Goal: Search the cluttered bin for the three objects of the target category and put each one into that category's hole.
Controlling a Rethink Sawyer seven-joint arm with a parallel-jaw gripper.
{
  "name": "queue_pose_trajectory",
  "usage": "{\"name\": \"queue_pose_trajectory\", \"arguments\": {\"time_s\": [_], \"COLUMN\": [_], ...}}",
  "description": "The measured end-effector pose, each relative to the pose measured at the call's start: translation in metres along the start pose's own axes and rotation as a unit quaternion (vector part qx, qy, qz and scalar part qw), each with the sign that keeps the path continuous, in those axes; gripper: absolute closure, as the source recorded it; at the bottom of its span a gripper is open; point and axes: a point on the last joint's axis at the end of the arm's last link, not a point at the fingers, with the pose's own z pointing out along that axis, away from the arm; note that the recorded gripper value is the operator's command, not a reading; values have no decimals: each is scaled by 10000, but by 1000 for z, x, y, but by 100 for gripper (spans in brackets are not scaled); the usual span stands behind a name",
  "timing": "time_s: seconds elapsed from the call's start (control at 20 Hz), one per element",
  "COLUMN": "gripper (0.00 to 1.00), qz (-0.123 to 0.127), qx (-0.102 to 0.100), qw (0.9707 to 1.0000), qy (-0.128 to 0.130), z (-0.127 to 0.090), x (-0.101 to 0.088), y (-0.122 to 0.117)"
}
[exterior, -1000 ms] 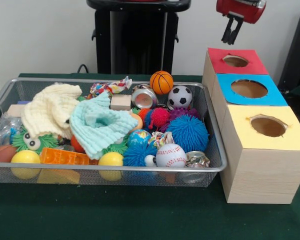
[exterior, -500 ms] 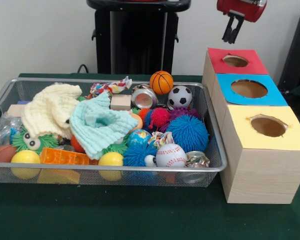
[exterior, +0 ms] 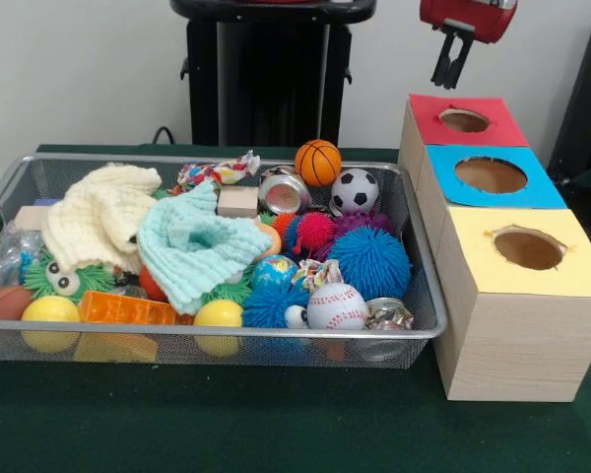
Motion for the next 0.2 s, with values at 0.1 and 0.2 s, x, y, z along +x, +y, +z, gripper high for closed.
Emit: {"name": "queue_pose_trajectory", "arguments": {"time_s": [0.1, 0.2], "gripper": [100, 100], "qz": [-3, -11], "qx": [-9, -4], "qw": [10000, 10000], "qy": [-35, -53], "z": [-1, -1], "x": [3, 8], "y": [-1, -3]}}
